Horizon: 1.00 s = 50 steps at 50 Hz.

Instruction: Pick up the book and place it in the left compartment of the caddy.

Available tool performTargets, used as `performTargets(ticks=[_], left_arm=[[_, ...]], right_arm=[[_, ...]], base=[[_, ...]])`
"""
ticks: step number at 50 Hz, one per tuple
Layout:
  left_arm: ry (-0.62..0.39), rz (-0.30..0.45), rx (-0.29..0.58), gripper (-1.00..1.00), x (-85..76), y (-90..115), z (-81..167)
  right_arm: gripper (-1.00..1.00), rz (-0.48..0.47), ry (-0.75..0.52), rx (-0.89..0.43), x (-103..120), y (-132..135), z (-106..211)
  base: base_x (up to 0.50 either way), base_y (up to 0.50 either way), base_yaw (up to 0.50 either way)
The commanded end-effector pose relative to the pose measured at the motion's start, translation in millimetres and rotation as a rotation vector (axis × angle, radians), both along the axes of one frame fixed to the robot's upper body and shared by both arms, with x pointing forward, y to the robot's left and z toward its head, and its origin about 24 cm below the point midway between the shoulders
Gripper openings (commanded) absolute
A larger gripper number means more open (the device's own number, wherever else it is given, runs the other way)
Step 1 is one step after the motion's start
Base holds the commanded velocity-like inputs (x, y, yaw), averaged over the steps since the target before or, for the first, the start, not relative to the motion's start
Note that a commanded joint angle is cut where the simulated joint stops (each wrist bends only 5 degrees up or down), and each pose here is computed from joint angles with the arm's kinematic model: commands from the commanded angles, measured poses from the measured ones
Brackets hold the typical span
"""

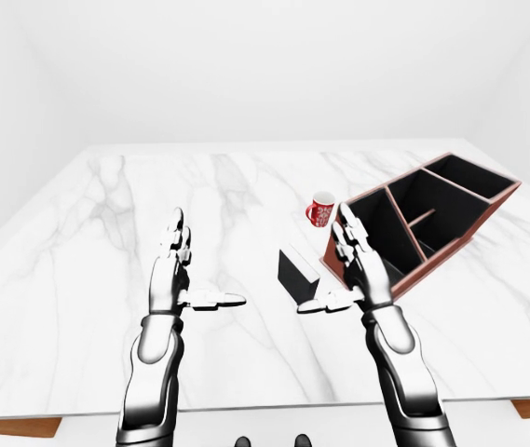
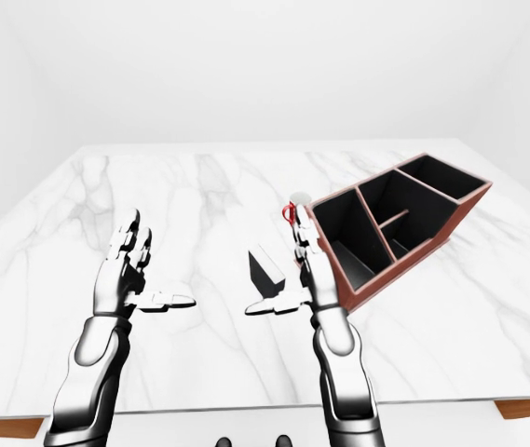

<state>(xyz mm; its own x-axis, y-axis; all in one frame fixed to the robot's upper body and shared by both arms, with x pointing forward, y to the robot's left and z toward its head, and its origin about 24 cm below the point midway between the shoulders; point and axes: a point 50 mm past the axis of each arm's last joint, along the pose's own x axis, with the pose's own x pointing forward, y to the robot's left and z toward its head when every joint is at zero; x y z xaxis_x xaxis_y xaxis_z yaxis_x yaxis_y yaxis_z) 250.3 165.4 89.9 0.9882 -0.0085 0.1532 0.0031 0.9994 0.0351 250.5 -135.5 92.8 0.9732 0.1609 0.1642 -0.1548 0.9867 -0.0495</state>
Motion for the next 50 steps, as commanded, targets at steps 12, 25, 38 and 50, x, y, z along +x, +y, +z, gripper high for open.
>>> performTargets(ticks=[12, 25, 38, 50], left_arm=[[-0.02, -0.002, 0.005, 1.0, 3.2, -2, 5], [-0.009, -0.008, 0.007, 1.0, 12.1, 2, 4], [0.014, -0.008, 0.0, 1.0, 5.6, 0, -3], [0.019, -0.008, -0.001, 1.0, 1.5, -1, -4]], right_arm=[[1.0, 0.053, 0.189, -0.052, 17, 6, -43], [1.0, 0.036, 0.241, -0.02, 57, 1, -55], [1.0, 0.035, 0.329, -0.048, 67, 2, -80], [1.0, 0.027, 0.443, -0.074, 68, 2, -101]], base=[[0.0, 0.0, 0.0], [0.0, 0.0, 0.0], [0.0, 0.0, 0.0], [0.0, 0.0, 0.0]])
